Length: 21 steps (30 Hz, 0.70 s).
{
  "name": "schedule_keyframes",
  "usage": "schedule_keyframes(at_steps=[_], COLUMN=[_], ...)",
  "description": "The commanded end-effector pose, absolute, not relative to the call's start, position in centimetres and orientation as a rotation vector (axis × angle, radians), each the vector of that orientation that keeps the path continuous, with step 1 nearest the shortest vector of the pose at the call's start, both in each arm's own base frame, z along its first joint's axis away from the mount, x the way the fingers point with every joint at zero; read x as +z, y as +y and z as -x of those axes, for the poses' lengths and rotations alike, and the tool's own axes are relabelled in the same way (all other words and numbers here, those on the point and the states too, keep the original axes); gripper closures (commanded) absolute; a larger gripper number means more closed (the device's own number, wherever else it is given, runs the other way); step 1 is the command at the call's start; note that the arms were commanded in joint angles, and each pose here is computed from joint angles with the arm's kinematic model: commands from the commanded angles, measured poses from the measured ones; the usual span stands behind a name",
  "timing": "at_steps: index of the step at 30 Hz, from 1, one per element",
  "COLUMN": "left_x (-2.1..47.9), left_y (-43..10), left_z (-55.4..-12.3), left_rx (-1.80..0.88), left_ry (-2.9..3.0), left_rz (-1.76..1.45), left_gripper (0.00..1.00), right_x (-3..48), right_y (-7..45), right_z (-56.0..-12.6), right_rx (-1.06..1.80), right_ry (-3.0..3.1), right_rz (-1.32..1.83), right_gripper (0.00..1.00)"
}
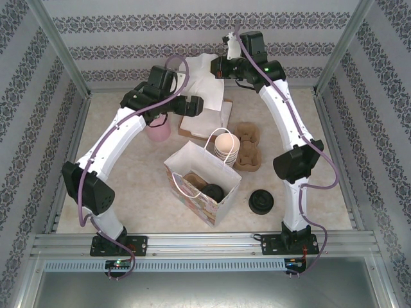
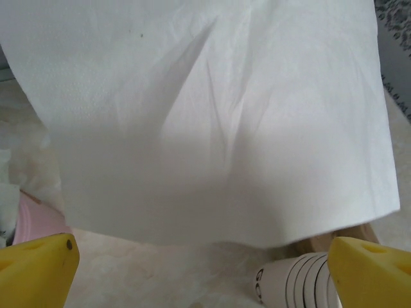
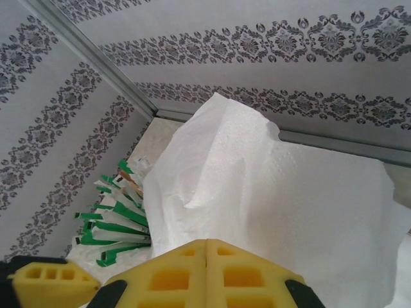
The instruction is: Pack the takeout coffee
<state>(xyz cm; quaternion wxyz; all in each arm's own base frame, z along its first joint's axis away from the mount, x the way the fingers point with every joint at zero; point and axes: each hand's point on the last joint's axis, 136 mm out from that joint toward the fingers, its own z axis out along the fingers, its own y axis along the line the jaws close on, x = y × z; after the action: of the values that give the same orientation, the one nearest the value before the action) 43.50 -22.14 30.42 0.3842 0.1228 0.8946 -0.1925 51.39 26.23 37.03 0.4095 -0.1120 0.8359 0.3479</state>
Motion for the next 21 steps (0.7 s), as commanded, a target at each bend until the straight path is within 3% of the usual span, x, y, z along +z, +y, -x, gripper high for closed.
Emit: schedule_keyframes(at_steps=[1,15,21], left_x=[33.3,32.2,32.8], left_y=[-23.3,-24.8,-25.5], left_z=[-44.7,-45.9,-45.9], left_rx=[-0.620,-0.766,-0.830], left_ry=[2.177,2.178,2.159], left_rz=[-0.281,-0.216,-0.209], left_gripper=[0.00,0.01,0.11], right_x=[41.7,44.0,44.2], right_y=[26.6,27.3,27.7], right_z=[-49.4,-48.2,-47.9], right_rx=[0.945,1.001,1.004], right_ry=[2.003,1.960,1.958], right_rz=[0.293,0.283,0.284], right_gripper=[1.00,1.00,1.00])
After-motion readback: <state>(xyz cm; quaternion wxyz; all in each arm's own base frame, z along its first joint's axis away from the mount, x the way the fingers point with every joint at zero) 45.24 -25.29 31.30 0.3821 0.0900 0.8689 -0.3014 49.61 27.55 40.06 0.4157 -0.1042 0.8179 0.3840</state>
